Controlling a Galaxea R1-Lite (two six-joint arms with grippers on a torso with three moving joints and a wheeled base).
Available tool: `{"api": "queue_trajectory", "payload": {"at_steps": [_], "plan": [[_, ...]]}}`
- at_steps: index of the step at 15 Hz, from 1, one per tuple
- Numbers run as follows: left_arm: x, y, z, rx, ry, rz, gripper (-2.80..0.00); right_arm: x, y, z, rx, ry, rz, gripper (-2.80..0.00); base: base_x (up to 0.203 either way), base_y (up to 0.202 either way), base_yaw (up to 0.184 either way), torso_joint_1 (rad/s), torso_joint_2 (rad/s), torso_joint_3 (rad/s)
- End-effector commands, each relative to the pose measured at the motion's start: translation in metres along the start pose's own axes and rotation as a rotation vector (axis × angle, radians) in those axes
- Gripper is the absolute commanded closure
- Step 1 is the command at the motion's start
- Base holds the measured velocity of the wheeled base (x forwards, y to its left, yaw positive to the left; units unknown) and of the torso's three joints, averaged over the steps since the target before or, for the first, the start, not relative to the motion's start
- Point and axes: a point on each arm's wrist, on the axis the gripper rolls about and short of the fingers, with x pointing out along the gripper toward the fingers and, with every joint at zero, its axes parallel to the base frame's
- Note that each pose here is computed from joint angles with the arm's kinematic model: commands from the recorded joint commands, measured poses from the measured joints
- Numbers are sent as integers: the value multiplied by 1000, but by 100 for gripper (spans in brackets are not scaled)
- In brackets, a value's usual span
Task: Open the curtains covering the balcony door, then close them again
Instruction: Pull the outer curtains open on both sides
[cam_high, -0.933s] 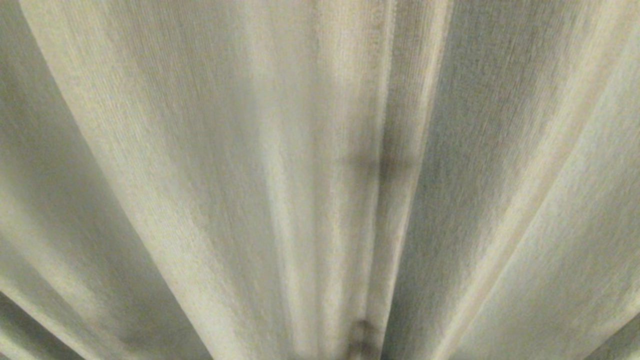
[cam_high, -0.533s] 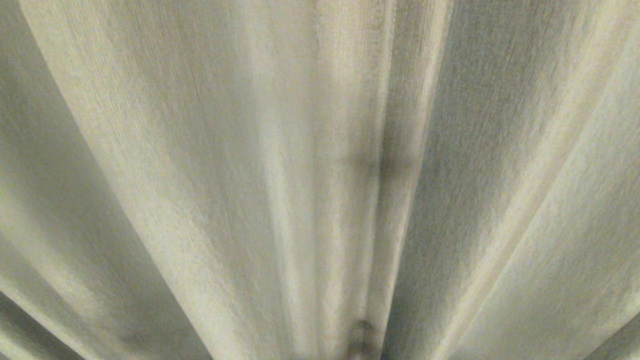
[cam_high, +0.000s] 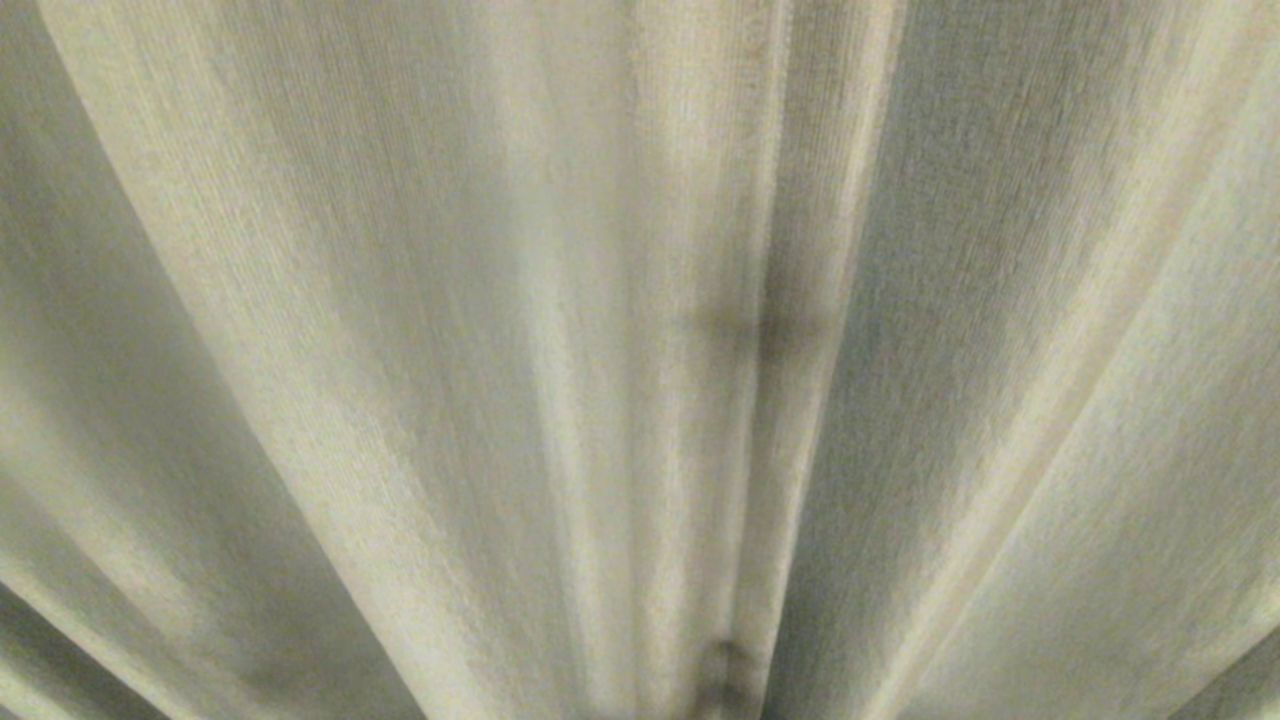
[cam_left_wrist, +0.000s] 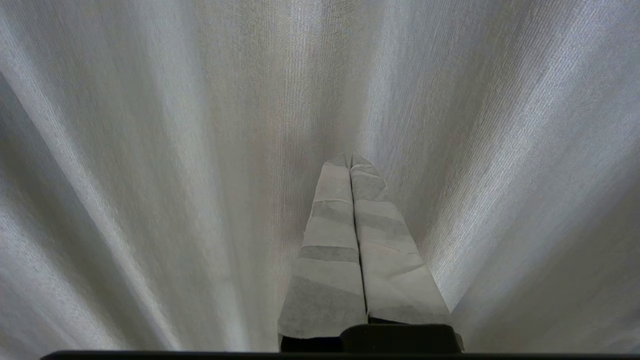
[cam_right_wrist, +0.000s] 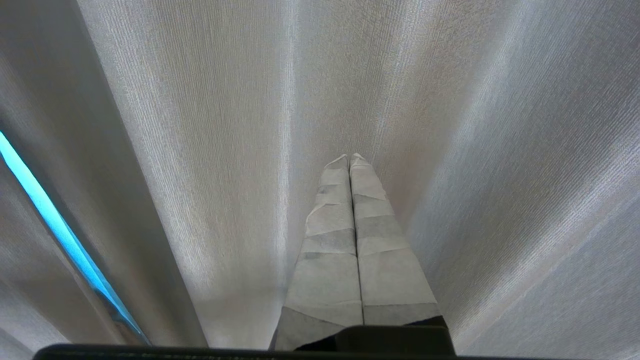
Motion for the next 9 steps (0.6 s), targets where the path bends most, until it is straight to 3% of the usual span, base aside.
{"api": "queue_trajectory", "payload": {"at_steps": [1,9], "plan": [[0,0,0,-1,2,0,0,0,0,0,-3,0,0,0,0,0,0,0,0,0],[0,0,0,-1,3,0,0,0,0,0,-4,0,0,0,0,0,0,0,0,0]]}}
